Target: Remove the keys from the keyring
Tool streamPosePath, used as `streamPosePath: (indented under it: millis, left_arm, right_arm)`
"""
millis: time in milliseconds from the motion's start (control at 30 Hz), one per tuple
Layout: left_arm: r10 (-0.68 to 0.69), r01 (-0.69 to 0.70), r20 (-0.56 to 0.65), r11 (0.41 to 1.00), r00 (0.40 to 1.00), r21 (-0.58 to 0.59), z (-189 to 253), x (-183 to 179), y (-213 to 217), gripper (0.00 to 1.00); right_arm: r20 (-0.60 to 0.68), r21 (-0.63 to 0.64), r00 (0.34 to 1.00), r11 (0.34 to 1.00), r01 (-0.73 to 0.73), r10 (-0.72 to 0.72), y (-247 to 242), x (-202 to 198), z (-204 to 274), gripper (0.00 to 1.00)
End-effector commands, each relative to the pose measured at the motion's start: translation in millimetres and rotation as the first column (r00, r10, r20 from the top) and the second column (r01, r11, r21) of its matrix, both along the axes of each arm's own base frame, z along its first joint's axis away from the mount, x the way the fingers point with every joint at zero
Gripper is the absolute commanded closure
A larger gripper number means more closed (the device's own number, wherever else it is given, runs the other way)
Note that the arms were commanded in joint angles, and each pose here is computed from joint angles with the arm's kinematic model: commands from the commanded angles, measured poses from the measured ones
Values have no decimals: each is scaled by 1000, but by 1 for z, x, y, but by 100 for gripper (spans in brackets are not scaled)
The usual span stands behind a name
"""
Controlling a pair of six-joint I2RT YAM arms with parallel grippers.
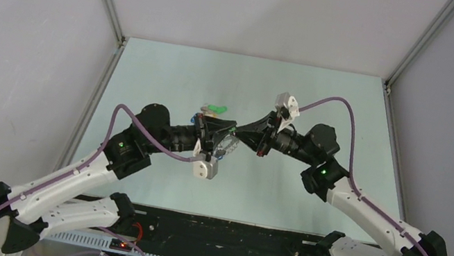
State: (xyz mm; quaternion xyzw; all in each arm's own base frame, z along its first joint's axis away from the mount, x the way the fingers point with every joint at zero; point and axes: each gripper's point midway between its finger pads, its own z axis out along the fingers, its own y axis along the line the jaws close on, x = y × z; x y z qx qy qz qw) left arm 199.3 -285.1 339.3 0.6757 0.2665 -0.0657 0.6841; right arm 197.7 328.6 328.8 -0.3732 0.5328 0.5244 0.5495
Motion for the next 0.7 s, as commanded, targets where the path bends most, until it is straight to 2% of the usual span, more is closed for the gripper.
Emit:
streamPosePath:
  millis: [0, 200, 367, 400, 433, 467, 500, 533, 667]
  left_arm:
    - [-64, 71, 86, 994, 994, -84, 36, -13, -6, 100]
    - [-49, 57, 92, 995, 995, -78, 34, -11, -5, 100]
    - [-42, 49, 97, 997, 994, -65, 30, -8, -5, 100]
    - [-48, 54, 94, 997, 994, -61, 28, -8, -6, 100]
    - [-51, 56, 91, 997, 995, -59, 27, -8, -7, 100]
    - [-56, 61, 89, 997, 994, -56, 26, -9, -8, 100]
    - [-58, 64, 89, 996, 994, -56, 26, -9, -8, 100]
    - [-62, 67, 86, 996, 994, -53, 25, -9, -9, 100]
    - [-65, 69, 85, 996, 994, -52, 25, -10, -9, 100]
  right_arm:
    - [-123, 104, 992, 994, -24, 37, 8, -4, 28, 100]
    - [-326, 161, 945, 986, 42, 13, 6, 2, 34, 100]
    - [-555, 198, 832, 970, 141, -8, -1, 14, 36, 100]
    - [-629, 184, 777, 971, 153, -4, 0, 16, 32, 100]
    - [-660, 176, 751, 971, 161, -5, 1, 20, 34, 100]
    - [-728, 136, 685, 978, 157, -9, 3, 20, 24, 100]
    - [-755, 123, 655, 979, 162, -13, 5, 24, 25, 100]
    - [-810, 91, 586, 983, 160, -20, 6, 24, 15, 100]
    - [-893, 47, 447, 981, 191, -45, 2, 32, -1, 100]
